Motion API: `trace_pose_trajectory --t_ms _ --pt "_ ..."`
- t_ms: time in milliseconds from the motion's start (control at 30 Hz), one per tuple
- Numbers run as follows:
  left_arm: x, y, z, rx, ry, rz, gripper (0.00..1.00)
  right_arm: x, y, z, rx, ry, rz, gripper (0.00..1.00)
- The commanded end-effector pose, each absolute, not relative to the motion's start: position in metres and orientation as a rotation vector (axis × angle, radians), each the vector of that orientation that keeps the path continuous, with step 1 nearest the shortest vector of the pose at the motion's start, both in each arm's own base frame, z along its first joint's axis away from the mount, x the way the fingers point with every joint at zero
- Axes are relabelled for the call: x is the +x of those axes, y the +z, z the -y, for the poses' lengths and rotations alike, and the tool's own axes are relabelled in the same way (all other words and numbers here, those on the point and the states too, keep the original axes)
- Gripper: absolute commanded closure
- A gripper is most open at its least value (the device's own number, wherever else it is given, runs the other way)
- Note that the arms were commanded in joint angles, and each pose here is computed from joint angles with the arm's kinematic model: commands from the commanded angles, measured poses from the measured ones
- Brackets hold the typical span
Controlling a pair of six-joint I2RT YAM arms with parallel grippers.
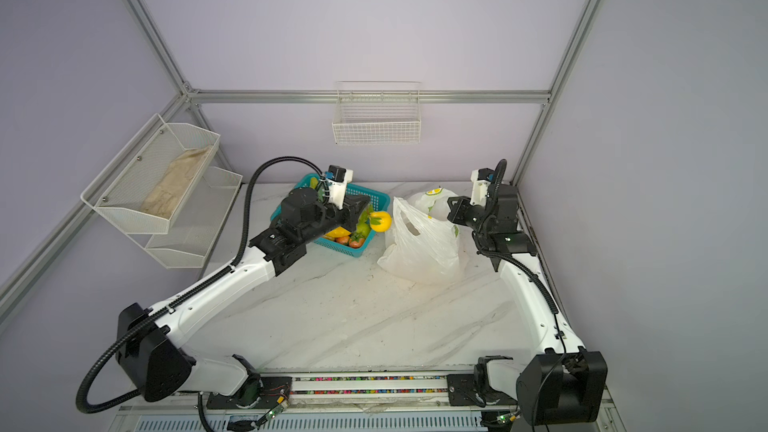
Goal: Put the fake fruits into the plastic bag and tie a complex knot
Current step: 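Carry the leafy yellow fruit into the bag held by the right gripper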
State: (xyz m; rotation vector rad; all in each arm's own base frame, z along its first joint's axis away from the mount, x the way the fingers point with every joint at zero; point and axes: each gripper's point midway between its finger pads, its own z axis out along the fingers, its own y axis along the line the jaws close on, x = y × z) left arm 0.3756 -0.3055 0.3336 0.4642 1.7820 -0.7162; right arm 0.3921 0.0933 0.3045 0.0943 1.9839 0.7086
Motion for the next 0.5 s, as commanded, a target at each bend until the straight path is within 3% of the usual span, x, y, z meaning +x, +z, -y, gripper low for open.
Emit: trace_pose_trajectory --t_ms 0,267,467 --pt "0.38 0.374 0.311 0.45 -0.683 -1.668 1.0 0.387 0.312 -0.102 0.064 0.749 -1.955 1.0" --pt "0.412 0.351 0.304 0.375 -0.514 -1.725 1.0 0.379 0.321 -0.11 0.027 0.79 -1.931 1.0" --pt "0.41 0.354 0.334 0.414 -0.677 -1.721 1.0 0.374 0.326 -0.116 0.014 0.832 -1.916 1.0"
